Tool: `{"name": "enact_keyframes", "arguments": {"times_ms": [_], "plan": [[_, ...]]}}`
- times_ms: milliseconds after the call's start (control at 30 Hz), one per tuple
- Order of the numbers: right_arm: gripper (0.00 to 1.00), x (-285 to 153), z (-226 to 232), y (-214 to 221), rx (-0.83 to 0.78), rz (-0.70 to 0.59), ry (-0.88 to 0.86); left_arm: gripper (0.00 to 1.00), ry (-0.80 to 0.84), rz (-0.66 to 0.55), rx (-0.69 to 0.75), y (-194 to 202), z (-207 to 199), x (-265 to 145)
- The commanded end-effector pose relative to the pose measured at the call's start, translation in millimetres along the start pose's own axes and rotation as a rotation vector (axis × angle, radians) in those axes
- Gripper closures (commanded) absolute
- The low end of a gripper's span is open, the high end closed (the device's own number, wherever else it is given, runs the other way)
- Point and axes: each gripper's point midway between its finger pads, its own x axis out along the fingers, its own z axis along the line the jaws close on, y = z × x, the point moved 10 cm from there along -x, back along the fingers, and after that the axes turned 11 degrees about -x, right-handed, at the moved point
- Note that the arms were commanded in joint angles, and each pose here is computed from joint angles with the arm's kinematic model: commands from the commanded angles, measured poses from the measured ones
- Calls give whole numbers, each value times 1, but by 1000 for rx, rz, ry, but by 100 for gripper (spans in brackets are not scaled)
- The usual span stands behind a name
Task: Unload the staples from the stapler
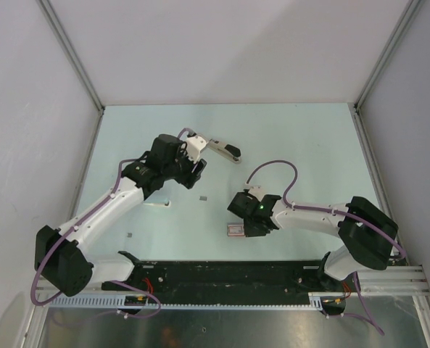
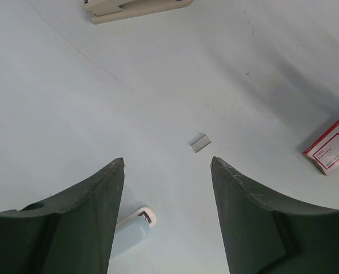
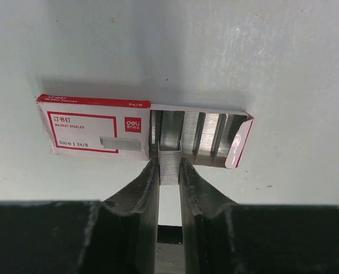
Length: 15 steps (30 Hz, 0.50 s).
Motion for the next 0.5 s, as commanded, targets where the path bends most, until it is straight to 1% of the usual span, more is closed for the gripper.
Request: {"name": "enact_keyframes", "arguments": {"times_ms": [0,200,467], "plan": [[99,-3,2,-10,12,-33,19,33,29,-37,21,-3,0,-7],[92,-2,2,-9,9,-27,19,33,37,-38,18,-3,-1,-7],[89,-3,1,-10,18,-34,25,33,47,-40,16,-2,-2,-8]]}}
